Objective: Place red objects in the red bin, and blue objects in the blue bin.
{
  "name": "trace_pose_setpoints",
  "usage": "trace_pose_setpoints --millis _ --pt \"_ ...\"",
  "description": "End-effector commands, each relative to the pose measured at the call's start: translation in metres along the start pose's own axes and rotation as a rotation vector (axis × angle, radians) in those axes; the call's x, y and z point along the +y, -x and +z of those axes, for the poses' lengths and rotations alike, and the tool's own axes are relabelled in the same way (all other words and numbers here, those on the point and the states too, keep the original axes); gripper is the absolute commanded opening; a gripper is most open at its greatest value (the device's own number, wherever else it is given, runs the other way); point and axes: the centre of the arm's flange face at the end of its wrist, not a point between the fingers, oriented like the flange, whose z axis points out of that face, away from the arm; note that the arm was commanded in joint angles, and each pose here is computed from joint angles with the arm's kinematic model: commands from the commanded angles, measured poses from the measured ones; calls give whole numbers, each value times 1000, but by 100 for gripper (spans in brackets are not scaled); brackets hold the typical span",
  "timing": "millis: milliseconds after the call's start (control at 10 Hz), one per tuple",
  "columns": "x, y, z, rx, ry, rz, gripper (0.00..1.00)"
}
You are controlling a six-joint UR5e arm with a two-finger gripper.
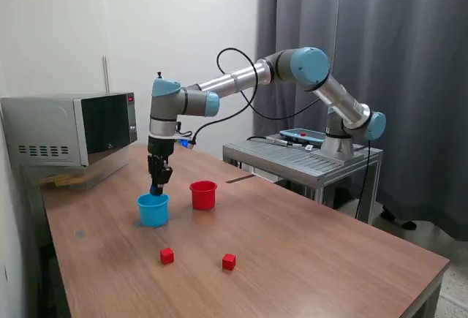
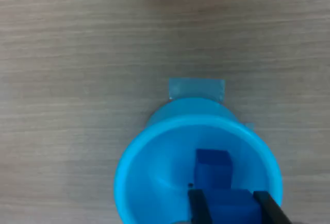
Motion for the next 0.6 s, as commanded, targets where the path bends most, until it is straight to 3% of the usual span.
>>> trace_pose_setpoints --millis 0,500 --pt "2 2 8 1 -3 -15 0" --pt "1 8 19 0 -16 -10 0"
